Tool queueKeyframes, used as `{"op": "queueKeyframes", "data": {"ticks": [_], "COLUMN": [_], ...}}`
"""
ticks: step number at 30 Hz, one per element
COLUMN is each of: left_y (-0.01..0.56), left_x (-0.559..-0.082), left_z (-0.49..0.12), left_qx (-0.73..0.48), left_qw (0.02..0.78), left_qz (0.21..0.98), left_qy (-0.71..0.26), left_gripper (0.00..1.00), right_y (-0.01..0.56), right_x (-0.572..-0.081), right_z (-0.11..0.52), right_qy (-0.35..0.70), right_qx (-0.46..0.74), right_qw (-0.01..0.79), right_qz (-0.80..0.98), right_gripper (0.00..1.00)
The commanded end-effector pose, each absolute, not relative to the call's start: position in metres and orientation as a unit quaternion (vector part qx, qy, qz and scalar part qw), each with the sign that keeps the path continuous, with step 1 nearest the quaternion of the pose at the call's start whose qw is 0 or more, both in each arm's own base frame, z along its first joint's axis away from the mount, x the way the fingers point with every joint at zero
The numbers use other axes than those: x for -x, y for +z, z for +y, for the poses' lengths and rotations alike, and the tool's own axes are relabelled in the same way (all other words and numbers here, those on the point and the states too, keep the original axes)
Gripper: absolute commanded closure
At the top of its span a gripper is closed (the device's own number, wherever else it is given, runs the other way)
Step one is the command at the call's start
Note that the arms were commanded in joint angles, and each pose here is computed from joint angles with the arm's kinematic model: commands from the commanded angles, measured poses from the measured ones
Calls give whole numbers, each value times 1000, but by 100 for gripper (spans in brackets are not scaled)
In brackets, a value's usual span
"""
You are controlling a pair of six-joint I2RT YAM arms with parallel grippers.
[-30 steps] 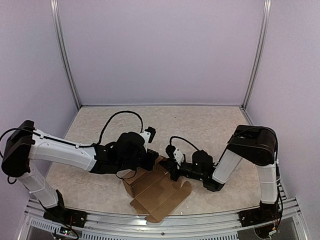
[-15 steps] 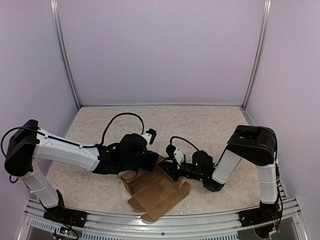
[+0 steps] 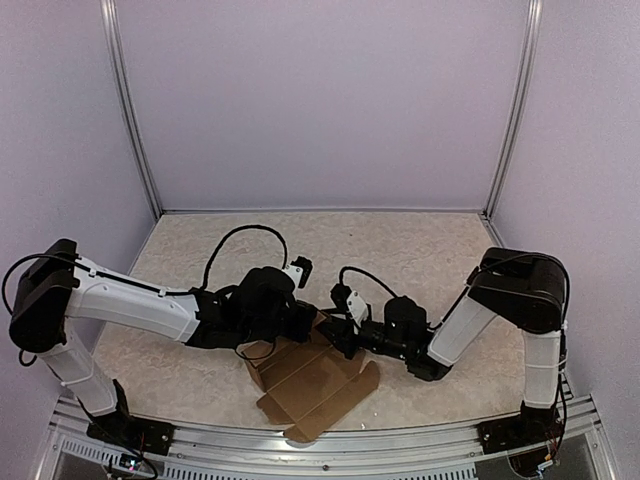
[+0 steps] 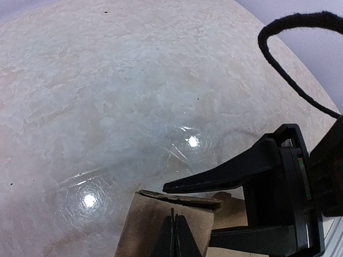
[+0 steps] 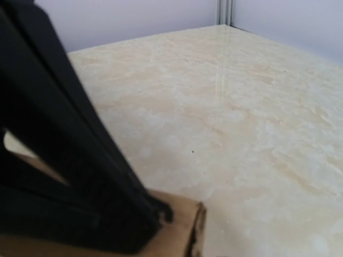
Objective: Fold the paper box
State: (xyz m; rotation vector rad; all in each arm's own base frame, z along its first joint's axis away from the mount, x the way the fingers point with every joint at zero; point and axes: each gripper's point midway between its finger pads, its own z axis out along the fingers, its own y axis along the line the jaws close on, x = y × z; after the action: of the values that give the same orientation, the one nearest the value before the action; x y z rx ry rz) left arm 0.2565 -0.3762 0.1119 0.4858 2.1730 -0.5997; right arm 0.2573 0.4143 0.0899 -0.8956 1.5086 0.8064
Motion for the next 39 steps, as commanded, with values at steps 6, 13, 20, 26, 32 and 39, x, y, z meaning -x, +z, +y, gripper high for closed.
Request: {"op": "queueKeyframes", "data": {"ticks": [6,13,20,26,32,39], "left_y": [106,106,109,110,112,124], "left_x": [-259,-257,-257,-257,-257,-260], "left_z": [-372,-372,-372,-372,-374,-371], "left_qx": [-186,-185,-183,-183,-183,-172], "left_qw": [398,398,400,400,399,409], "left_qz": [868,868,867,867,865,863], "left_qy": [-229,-233,-235,-237,-241,-243], "left_gripper": [100,100,100,100,100,98], "right_y": [74,67,61,60,59,58], "right_x": [-257,-260,-261,-265,-271,-269], "right_z": [415,413,416,421,426,427], "right_qy": [305,301,305,302,296,296], "right_qx": [370,355,347,340,330,334], "right_qw": [563,563,561,566,575,579], "right_qz": [673,683,687,687,687,683], "right_gripper": [66,69,72,76,100,100]}}
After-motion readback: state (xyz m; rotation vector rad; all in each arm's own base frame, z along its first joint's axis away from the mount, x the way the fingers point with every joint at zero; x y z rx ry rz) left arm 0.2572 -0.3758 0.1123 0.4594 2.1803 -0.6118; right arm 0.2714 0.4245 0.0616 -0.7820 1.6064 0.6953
